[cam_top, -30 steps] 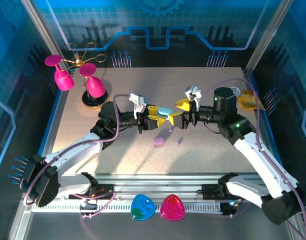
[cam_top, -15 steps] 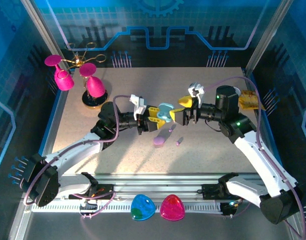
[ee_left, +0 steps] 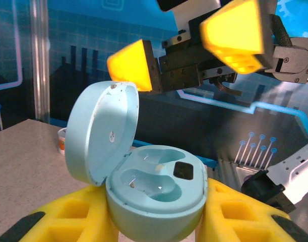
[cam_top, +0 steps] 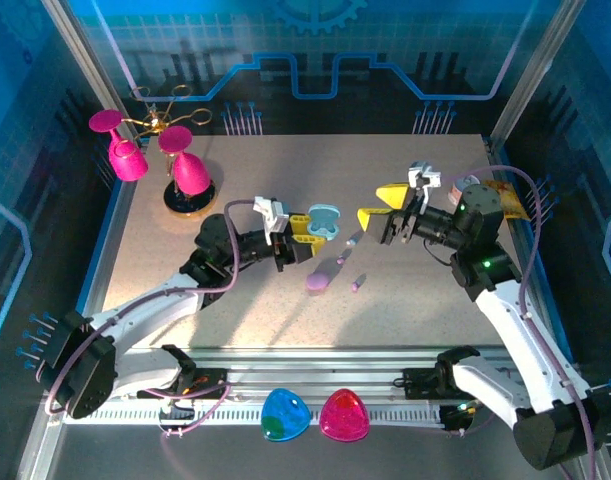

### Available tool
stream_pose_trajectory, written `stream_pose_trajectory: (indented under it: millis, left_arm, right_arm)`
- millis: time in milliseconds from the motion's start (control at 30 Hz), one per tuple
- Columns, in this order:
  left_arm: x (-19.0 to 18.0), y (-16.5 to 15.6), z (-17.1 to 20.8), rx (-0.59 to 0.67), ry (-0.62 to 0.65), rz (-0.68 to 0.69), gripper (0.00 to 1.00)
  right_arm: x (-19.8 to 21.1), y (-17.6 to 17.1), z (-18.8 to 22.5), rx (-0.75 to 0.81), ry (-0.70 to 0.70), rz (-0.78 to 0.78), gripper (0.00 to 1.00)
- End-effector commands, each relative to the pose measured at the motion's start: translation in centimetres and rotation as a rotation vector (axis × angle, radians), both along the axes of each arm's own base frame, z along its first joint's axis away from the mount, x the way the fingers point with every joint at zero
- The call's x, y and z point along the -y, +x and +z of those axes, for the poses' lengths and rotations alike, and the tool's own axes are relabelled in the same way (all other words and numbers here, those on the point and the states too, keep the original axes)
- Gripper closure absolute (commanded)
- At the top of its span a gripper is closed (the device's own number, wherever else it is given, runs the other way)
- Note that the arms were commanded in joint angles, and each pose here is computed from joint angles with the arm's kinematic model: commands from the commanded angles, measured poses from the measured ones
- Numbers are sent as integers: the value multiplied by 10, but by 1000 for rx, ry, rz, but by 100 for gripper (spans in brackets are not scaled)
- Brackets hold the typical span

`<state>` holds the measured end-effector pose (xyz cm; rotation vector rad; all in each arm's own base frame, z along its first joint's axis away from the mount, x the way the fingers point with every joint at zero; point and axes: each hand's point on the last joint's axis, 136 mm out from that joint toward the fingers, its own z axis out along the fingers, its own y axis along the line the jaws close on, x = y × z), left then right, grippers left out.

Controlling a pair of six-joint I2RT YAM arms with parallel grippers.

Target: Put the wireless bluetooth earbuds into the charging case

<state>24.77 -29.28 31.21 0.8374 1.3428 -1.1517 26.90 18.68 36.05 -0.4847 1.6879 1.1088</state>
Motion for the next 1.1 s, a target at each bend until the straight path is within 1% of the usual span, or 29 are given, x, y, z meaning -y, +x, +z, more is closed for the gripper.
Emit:
stream_pose_trajectory:
  millis: [0,67,200,333,433,500,600,700,800,867,900,933,1067]
  left_arm:
    - [-13,3,11,95,-40,81,80]
    - [-17,3,8,116,-48,106,80]
    - [-24,2,-1,158,-56,152,80]
    - [-30,3,-6,188,-74,193,80]
    - [-32,4,-11,191,-76,202,80]
    - [-32,2,-15,186,-72,195,80]
    - [-34,1,-20,178,-68,203,80]
    - [-36,-2,-23,167,-65,204,80]
    - [-38,-4,-30,163,-56,206,80]
    - [-39,-5,-31,163,-56,209,80]
    - [-40,-6,-31,164,-58,209,79]
    - [-40,-7,-31,162,-58,206,79]
    - [-39,-8,-32,163,-55,198,80]
  right_arm:
    - [18,22,-23,-127,43,-133,0]
    - [26,29,-46,-196,23,-203,0]
    - [44,39,-103,-342,-71,-342,4]
    - [46,40,-143,-395,-166,-403,4]
    - [39,40,-168,-433,-226,-411,5]
    - [30,41,-182,-454,-263,-397,5]
    - [13,42,-199,-478,-310,-362,9]
    - [-1,43,-213,-509,-361,-307,14]
    - [-13,48,-228,-536,-427,-243,22]
    - [-26,52,-234,-551,-443,-182,26]
    - [-34,53,-240,-565,-451,-145,26]
    - [-43,60,-231,-548,-440,-120,27]
    - [-78,71,-245,-573,-464,-20,29]
